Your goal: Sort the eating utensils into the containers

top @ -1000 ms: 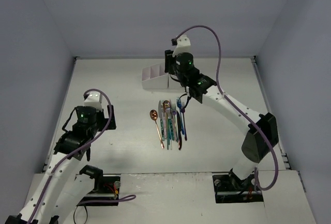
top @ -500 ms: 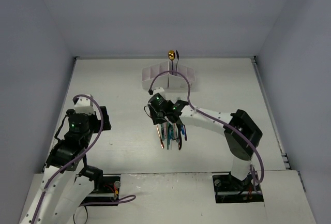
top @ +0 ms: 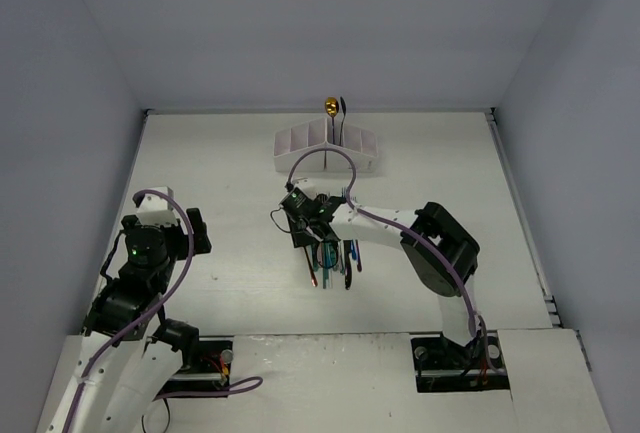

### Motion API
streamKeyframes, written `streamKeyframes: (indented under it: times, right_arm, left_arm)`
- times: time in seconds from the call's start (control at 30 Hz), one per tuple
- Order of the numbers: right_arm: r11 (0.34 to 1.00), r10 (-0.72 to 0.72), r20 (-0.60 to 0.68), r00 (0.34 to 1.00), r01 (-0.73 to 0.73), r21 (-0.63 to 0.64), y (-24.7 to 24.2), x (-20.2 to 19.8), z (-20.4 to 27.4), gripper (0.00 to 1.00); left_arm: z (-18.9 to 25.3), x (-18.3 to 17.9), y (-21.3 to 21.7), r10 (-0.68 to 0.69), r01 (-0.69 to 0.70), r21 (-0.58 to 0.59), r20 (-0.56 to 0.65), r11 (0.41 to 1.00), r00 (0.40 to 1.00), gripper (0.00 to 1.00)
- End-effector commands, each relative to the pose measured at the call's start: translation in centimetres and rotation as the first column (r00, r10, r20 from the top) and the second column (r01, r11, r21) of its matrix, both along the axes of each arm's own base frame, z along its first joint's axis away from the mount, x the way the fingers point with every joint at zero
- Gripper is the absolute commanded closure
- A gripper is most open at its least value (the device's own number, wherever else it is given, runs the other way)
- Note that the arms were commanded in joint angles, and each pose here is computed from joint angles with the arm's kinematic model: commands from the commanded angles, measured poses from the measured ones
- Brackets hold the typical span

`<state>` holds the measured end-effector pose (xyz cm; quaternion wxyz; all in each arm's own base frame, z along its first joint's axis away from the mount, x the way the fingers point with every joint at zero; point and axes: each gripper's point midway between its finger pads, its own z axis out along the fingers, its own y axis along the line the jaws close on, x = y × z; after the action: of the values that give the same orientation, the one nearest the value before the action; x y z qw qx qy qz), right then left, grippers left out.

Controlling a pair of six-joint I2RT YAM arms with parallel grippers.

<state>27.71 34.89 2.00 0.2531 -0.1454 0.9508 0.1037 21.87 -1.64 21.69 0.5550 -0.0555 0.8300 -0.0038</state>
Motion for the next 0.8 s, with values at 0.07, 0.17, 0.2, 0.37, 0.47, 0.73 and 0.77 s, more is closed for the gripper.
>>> streamKeyframes:
  times: [0.07,0.17,0.2,0.37,0.47,0.73,0.77]
  right_arm:
    - [1.0,-0.023,0.006,1.0,0.023,0.001,0.5,1.1,0.2,0.71]
    - [1.0,-0.016,-0.007,1.0,0.016,-0.006,0.8,1.0,-0.2,0.71]
    - [1.0,-0.014,-0.011,1.0,0.014,-0.008,0.8,1.0,-0.3,0.71]
    - [1.0,-0.006,-0.04,0.999,0.005,-0.025,0.8,0.4,-1.2,0.85]
    - [0.999,-0.005,-0.047,0.999,0.003,-0.035,0.7,0.2,-1.5,0.93]
    - [0.998,0.038,0.045,0.998,-0.04,0.039,3.6,1.9,3.0,1.0]
    - [0.997,0.043,0.089,0.995,-0.049,0.065,4.2,2.6,5.0,1.0]
  left_arm:
    - [1.7,1.0,-0.2,0.001,0.0,-0.008,0.068,1.0,0.998,0.1]
    - [1.6,1.0,-0.2,0.0,0.001,-0.008,0.067,1.0,0.998,0.1]
    - [1.6,1.0,-0.2,0.0,0.0,-0.008,0.067,1.0,0.998,0.1]
    - [1.7,1.0,-0.2,0.0,0.0,-0.01,0.073,1.0,0.997,0.1]
    - [1.7,1.0,-0.2,-0.002,0.002,-0.008,0.071,1.0,0.997,0.1]
    - [1.7,0.9,-0.2,-0.002,0.003,-0.008,0.075,1.0,0.997,0.1]
    - [1.7,0.9,-0.2,0.0,0.0,-0.007,0.073,1.0,0.997,0.1]
